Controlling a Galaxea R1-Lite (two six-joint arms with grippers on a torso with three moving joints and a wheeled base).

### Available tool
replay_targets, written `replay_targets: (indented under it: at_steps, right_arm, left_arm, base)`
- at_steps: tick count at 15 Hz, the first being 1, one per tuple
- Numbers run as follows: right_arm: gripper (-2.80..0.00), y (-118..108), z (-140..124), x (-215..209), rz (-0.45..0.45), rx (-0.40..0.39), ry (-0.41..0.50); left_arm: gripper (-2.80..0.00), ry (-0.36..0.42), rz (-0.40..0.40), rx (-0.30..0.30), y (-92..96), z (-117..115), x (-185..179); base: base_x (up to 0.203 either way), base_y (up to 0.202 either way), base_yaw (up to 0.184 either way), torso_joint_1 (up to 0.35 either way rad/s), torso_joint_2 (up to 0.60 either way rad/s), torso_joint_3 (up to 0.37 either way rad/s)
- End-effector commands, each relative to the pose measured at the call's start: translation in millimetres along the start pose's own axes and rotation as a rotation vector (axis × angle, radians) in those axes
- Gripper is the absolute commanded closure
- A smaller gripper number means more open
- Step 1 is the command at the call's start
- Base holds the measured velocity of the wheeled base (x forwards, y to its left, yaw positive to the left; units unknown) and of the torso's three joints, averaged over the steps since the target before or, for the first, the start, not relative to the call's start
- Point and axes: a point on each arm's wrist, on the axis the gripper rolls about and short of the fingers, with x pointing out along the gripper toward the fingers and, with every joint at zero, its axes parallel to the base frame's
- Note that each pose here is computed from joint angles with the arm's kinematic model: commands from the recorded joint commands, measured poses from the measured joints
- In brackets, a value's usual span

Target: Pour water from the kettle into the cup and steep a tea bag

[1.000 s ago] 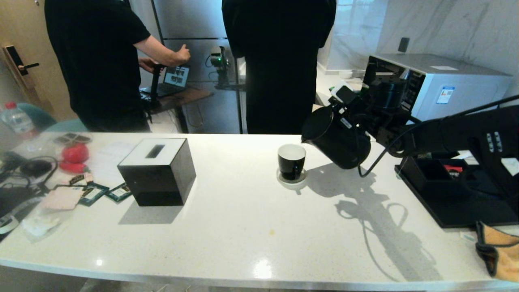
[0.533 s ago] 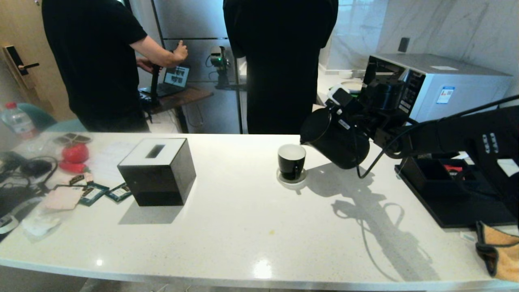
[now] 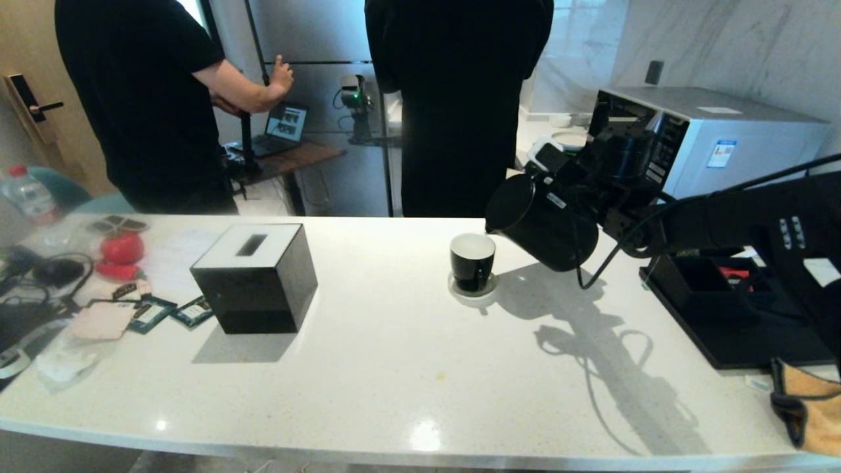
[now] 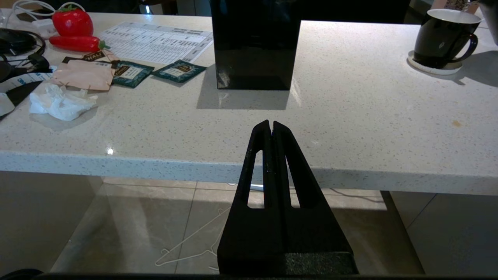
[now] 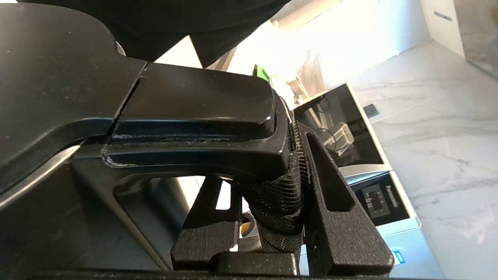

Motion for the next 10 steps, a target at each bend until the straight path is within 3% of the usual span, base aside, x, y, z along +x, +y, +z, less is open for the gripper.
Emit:
replay_targets:
  at_steps: [1,10]
  right_arm:
    - [0.00,0.6,1.6,-0.3,-0.003,-0.010,-0.005]
    - [0.00,-1.2,7.7,-0.6,0.013,-0.074,-0.100]
  left_arm:
    - [0.00,0.001,0.001,0.000,0.0,0.1,0.1]
    - [0.00,-0.001,0.001,0.000,0.0,0.1,0.0]
  base:
    - [0.000,0.000,0.000,0.000,0.00,0.000]
    - [0.000,0.000,0.000,0.000,0.00,0.000]
